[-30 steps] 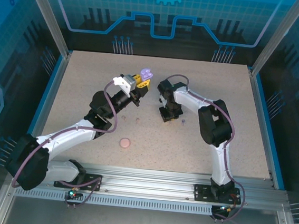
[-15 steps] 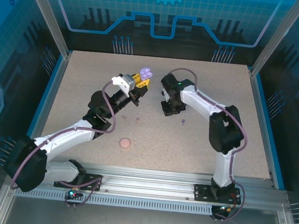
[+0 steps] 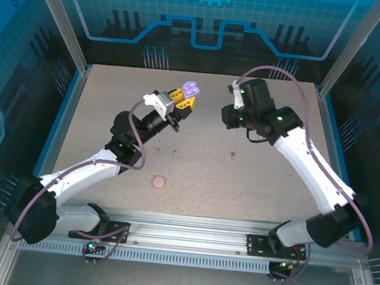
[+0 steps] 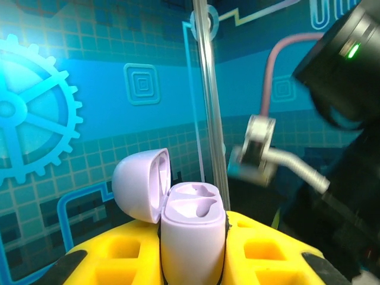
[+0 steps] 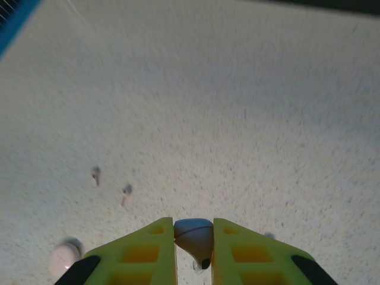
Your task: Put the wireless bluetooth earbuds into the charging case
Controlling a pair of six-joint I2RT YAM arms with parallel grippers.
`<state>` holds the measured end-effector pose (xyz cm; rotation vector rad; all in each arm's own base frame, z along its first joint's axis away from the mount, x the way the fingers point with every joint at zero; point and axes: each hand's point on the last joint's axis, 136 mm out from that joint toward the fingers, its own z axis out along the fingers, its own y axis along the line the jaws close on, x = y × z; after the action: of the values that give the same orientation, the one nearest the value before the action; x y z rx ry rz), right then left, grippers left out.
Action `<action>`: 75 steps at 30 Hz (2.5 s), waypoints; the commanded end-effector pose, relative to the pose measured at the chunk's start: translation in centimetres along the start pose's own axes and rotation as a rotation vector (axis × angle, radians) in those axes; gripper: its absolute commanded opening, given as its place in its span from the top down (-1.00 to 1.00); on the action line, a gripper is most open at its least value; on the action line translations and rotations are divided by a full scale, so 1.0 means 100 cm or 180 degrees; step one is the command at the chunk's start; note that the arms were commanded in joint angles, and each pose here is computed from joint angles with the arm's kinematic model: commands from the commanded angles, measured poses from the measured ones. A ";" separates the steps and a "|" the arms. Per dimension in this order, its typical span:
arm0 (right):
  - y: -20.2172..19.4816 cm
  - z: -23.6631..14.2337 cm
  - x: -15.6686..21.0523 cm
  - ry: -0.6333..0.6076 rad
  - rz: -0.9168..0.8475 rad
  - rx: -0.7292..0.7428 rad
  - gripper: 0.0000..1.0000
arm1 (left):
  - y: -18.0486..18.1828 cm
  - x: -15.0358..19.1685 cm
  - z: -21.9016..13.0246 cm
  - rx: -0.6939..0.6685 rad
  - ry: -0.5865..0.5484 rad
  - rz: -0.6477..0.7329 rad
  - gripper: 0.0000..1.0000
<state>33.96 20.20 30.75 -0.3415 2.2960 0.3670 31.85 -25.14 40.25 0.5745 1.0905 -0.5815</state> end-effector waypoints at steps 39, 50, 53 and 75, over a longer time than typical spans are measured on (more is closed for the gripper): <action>0.120 -0.107 -0.075 -0.1373 -0.0733 -0.1359 0.61 | -0.036 -0.013 0.026 0.0348 -0.0128 0.0183 1.00; 0.105 -0.088 -0.066 -0.1235 -0.0643 -0.1200 0.64 | -0.035 -0.013 0.024 0.0338 -0.0124 0.0205 1.00; 0.100 -0.086 -0.067 -0.1222 -0.0595 -0.1167 0.65 | -0.036 -0.014 0.024 0.0342 -0.0134 0.0210 1.00; 0.108 -0.074 -0.044 -0.0824 -0.0936 -0.1412 0.69 | -0.036 -0.015 0.024 0.0353 -0.0128 0.0196 1.00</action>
<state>29.33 27.52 41.73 -0.6753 1.8311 0.7050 31.38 -29.46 39.06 0.7092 1.0874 -0.5923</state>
